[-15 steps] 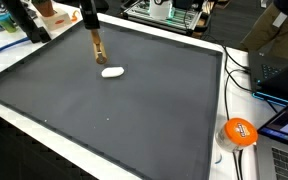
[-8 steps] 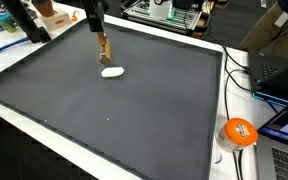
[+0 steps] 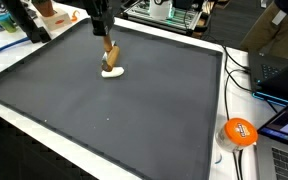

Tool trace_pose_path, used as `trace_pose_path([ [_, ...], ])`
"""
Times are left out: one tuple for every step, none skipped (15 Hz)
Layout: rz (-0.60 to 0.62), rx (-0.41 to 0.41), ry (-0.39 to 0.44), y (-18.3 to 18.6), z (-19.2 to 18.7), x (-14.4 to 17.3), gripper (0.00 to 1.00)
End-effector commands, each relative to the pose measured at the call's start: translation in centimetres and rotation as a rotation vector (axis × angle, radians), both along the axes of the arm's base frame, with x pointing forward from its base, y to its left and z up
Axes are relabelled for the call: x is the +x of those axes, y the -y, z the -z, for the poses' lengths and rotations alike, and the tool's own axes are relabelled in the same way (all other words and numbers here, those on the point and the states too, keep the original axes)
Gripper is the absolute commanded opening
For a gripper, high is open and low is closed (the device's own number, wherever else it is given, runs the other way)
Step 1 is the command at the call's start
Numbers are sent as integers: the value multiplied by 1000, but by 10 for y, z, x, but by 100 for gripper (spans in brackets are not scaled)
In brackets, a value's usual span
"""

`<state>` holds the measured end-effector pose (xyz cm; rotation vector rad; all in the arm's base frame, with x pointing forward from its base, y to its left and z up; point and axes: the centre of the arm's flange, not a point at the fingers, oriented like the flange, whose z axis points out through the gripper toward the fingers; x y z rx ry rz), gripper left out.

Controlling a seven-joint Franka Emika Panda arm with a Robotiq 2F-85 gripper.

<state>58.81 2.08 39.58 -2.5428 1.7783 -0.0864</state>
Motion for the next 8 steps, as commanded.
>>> trace_pose_path([
  [5, -20, -31, -5, 16, -6, 22],
  [-2, -19, -35, -7, 22, -6, 22],
  [-6, -14, -23, -10, 27, -6, 22],
  [-8, -12, -7, -12, 32, -6, 22],
  [-10, -13, 11, -14, 36, -5, 22],
  [-16, -12, 21, -15, 41, -2, 22],
  [-20, -15, 30, -16, 45, 1, 22],
  [-26, -13, 16, -17, 50, 3, 22],
])
